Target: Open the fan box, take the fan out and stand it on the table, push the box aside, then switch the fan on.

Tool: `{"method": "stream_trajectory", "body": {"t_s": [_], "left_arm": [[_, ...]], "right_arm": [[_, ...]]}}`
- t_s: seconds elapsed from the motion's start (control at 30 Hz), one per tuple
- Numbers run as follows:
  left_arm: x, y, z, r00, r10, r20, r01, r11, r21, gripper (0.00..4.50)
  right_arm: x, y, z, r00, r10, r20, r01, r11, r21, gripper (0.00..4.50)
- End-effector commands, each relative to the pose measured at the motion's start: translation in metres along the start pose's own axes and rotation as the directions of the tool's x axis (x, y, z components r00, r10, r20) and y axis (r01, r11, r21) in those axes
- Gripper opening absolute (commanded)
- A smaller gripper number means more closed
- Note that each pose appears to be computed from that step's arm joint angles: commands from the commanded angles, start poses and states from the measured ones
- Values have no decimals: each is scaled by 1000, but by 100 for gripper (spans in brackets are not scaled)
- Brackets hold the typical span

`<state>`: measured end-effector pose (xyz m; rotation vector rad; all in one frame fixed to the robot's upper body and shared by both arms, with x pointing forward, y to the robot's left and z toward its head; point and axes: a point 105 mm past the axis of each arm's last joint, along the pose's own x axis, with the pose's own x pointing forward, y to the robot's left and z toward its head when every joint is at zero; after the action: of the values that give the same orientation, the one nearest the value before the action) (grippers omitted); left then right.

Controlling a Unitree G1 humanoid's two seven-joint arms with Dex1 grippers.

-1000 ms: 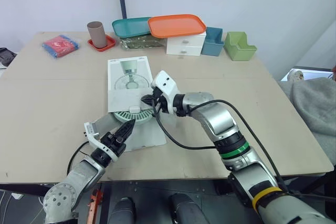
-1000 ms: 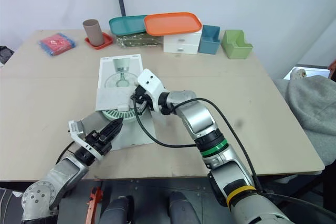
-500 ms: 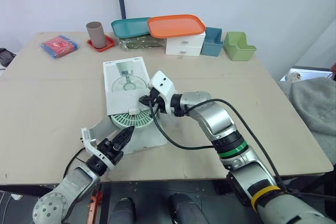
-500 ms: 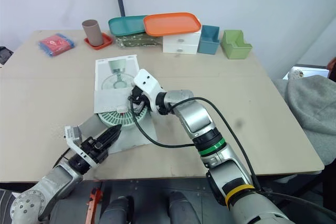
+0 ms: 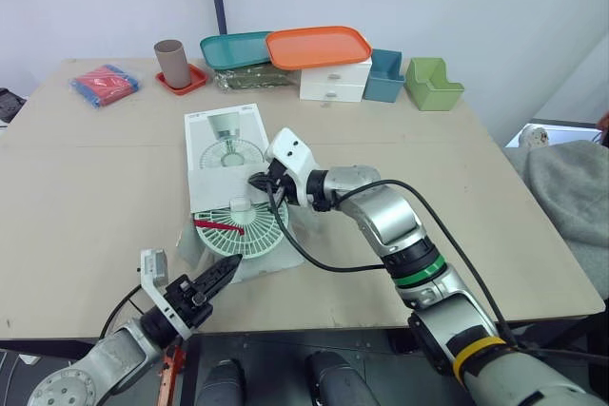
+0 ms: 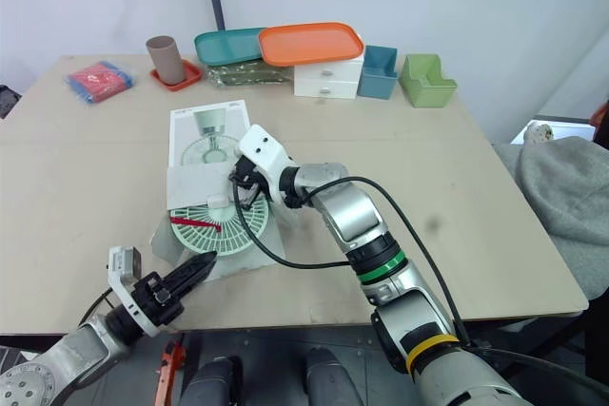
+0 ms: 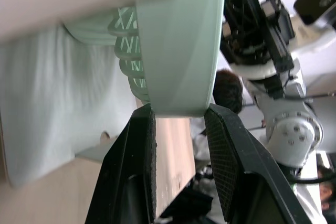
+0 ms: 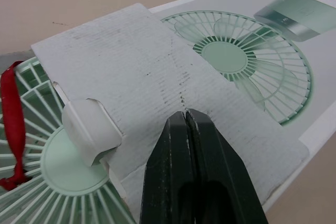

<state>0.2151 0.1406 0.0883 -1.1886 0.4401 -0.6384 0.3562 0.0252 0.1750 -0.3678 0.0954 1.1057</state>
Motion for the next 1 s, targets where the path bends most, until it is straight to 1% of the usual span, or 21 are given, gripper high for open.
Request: {"method": "stream_trajectory", "body": {"t_s": [0.03, 0.2, 0.3, 0.37, 0.43, 0.47, 0.53, 0.57, 0.6, 0.63, 0.67, 0.7, 0.87, 1.0], "left_arm": [[-22, 35, -31, 977, 172, -127, -178, 983, -38, 90], [-32, 31, -37, 974, 163, -155, -167, 986, -17, 90], [-36, 29, -36, 977, 154, -150, -157, 988, -11, 90], [-38, 31, -36, 974, 167, -154, -167, 986, 15, 90], [-39, 31, -36, 976, 161, -149, -160, 987, 16, 195], [-39, 29, -32, 980, 146, -134, -145, 989, 11, 201], [-37, 21, -26, 990, 98, -103, -98, 995, 4, 273], [-38, 19, -23, 992, 91, -89, -91, 996, 7, 300], [-38, 18, -19, 994, 84, -73, -83, 996, 13, 336], [-38, 19, -13, 995, 90, -47, -89, 996, 24, 346], [-37, 21, -4, 995, 101, -9, -101, 995, 26, 398], [-37, 21, 4, 994, 103, 21, -104, 994, 39, 413], [-34, 11, 23, 997, 58, 59, -62, 996, 69, 413], [-28, 12, 34, 994, 54, 92, -60, 996, 65, 413]], "right_arm": [[1, -3, 2, 1000, -11, -4, 11, 1000, -13, 0], [2, -2, 5, 1000, -6, 4, 6, 1000, -18, 0], [3, -1, 6, 1000, -3, 10, 3, 1000, -23, 0], [3, -2, 7, 1000, -2, 13, 3, 1000, -23, 0], [4, -2, 8, 1000, -2, 16, 3, 1000, -26, 0], [5, -1, 8, 1000, -1, 18, 2, 1000, -27, 0], [5, -1, 8, 1000, 2, 21, -2, 1000, -30, 0], [6, -1, 9, 1000, 3, 22, -2, 1000, -29, 0], [6, -1, 8, 1000, 3, 21, -2, 1000, -30, 0], [6, -1, 8, 1000, 3, 21, -2, 1000, -31, 0], [6, 0, 8, 1000, 5, 23, -4, 999, -32, 0], [6, 0, 9, 1000, 7, 24, -7, 999, -33, 0], [7, 2, 8, 1000, 14, 26, -13, 999, -40, 0], [7, 2, 8, 1000, 17, 27, -15, 999, -41, 0]]}}
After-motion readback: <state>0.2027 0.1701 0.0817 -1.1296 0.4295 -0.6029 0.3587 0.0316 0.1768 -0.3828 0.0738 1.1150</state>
